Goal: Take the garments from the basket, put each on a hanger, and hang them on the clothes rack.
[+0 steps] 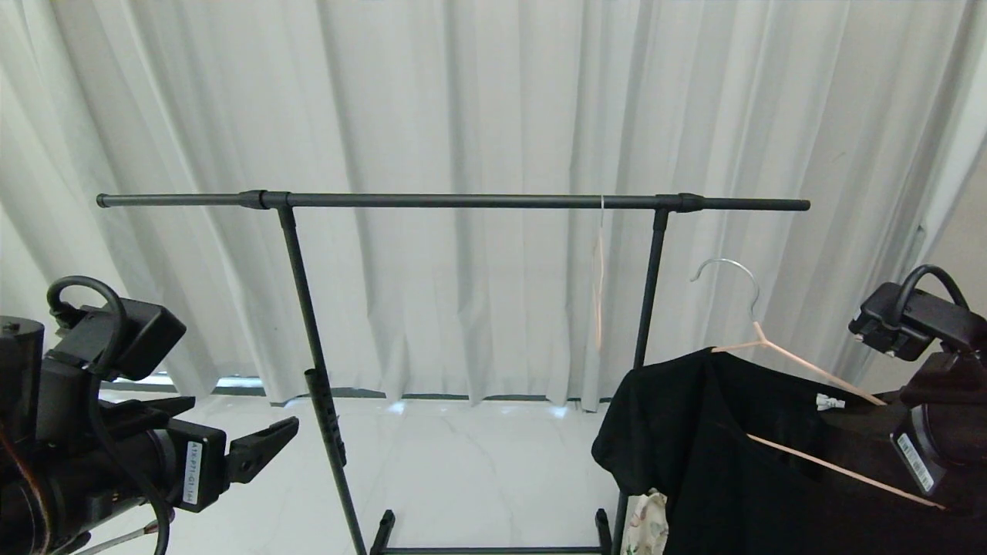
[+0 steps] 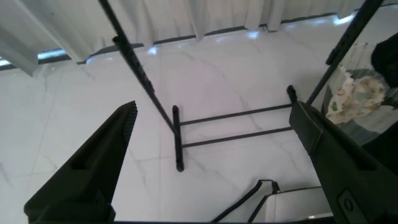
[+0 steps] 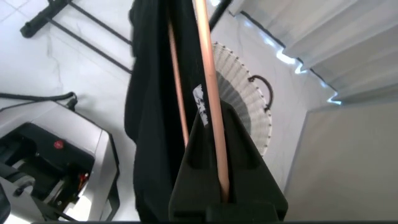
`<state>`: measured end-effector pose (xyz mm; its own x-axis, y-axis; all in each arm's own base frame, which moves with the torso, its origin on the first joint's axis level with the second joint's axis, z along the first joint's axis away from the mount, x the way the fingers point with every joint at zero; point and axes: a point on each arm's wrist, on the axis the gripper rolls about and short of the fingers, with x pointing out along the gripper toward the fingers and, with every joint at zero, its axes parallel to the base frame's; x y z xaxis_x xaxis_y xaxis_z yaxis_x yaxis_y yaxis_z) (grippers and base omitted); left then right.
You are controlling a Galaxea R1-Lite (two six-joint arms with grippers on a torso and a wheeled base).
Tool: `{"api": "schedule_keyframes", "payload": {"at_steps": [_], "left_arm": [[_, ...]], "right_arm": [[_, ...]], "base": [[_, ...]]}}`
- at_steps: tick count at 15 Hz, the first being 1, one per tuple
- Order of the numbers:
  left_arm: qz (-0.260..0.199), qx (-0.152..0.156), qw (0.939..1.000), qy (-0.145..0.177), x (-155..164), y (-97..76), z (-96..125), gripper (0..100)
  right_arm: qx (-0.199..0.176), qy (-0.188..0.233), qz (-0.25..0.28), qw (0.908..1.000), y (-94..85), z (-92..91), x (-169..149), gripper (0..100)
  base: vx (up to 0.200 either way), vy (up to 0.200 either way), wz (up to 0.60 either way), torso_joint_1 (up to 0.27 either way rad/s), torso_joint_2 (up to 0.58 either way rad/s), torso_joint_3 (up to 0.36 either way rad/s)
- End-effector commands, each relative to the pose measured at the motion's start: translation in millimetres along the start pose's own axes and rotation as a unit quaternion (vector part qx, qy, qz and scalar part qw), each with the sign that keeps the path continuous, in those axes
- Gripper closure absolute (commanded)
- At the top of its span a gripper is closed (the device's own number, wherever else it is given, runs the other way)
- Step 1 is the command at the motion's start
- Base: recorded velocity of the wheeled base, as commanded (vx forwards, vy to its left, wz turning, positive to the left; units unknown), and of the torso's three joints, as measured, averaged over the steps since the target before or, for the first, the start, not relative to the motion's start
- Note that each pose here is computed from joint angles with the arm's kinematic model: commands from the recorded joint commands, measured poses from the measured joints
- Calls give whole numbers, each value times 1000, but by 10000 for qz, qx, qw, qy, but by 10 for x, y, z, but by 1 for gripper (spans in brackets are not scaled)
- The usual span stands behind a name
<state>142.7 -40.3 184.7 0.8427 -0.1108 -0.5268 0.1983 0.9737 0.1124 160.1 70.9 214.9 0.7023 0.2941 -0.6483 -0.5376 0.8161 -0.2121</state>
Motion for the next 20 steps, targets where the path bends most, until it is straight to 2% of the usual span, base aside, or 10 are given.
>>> {"api": "schedule_keyframes", "payload": {"at_steps": [1, 6, 8, 11, 13, 15, 17, 20], "left_arm": [[-35, 30, 10000, -3, -21, -11, -33, 0], [-211, 136, 9997, 4, -30, -71, -56, 0], [-275, 186, 9994, 25, -30, -95, -72, 0], [-303, 220, 9993, 26, -35, -111, -80, 0], [-150, 231, 9996, 44, -28, -106, -81, 0], [160, 255, 9995, 107, -16, -102, -107, 0], [327, 274, 9989, 177, -18, -94, -162, 0], [302, 285, 9990, 150, -36, -99, -172, 0]], "right_arm": [[-3, 30, 8, 10000, -1, 4, 20, 100], [-61, 120, 51, 9999, 22, 34, 106, 100], [61, 149, 115, 9998, 62, 92, 166, 100], [678, 184, 192, 9973, 229, 311, 337, 100], [1177, 261, -158, 9926, 332, 505, 540, 100], [1571, 168, -407, 9866, 356, 718, 708, 100], [1707, 31, -679, 9830, 344, 909, 845, 100], [1800, -203, -860, 9797, 324, 1119, 933, 100]], "base": [[0, 200, 0, -2, 7, -2], [0, 200, 0, 0, 3, 1], [0, 100, 0, 1, 4, 1], [0, 0, 0, 0, 0, 0], [0, 0, 0, 0, 0, 0], [0, 0, 0, 0, 0, 0], [0, 0, 0, 0, 0, 0], [0, 0, 0, 0, 0, 0]]}}
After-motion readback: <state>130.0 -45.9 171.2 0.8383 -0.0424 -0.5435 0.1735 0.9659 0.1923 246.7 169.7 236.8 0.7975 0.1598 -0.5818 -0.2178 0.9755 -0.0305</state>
